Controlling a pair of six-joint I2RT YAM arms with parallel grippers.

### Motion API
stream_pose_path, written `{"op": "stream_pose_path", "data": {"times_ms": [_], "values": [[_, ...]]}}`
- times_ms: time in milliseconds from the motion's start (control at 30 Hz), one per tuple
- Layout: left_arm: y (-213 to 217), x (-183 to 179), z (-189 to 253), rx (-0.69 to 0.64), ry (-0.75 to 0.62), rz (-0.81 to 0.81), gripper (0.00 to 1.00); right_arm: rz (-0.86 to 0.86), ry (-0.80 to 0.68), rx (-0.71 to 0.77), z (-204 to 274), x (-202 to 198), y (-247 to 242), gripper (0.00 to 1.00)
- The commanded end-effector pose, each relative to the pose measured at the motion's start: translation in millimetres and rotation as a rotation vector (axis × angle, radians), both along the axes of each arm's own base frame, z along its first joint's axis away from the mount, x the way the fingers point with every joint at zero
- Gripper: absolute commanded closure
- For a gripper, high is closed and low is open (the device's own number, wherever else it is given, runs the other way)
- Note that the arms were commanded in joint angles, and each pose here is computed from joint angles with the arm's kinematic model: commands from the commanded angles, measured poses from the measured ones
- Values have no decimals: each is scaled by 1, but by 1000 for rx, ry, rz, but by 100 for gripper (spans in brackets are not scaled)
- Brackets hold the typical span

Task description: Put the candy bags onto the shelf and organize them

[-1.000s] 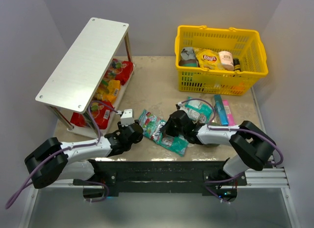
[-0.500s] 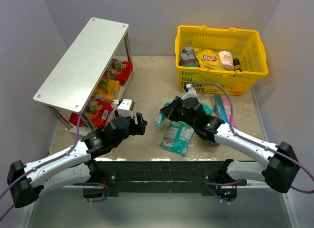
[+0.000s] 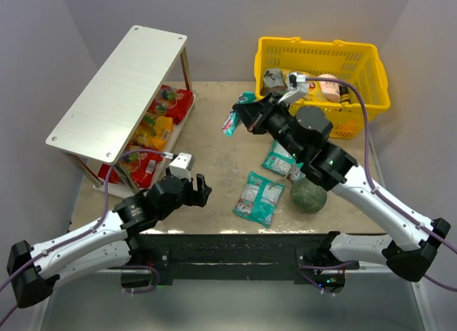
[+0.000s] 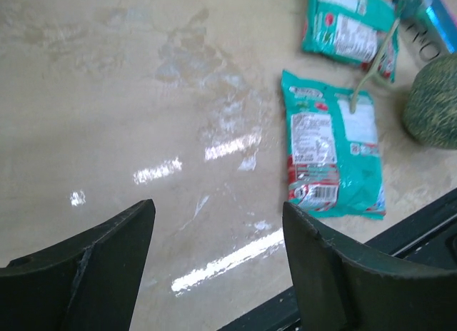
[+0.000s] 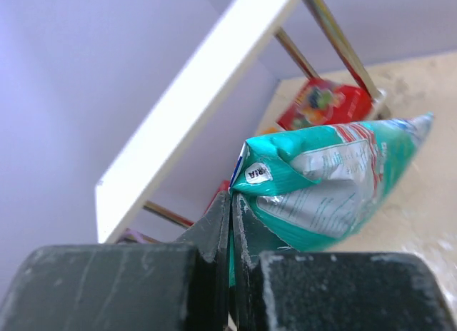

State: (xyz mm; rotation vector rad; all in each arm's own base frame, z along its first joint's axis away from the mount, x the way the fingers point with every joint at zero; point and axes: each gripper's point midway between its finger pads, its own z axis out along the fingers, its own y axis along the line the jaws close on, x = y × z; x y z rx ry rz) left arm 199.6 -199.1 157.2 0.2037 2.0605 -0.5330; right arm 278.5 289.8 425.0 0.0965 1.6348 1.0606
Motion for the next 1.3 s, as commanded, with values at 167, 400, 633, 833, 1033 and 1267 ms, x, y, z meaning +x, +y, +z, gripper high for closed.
{"op": "stream_pose_path", "data": {"times_ms": [167,400,633,833,1033,1267], "values": [[-24,-9,-53,-25,101,-79,23,305,-269,193,113,-28,51,100],[-32,-14,-80,-31,144,-112,23,451,-324,279,139,-41,99,100],[-35,-19,-98,-29,180,-128,23,576,-427,374,178,-74,144,100],[-34,-23,-107,-31,202,-130,23,623,-438,430,190,-74,181,100],[-32,-25,-108,-40,202,-125,23,563,-319,414,143,-43,222,100],[-31,-26,-109,-40,203,-120,23,472,-229,396,103,-15,248,100]]}}
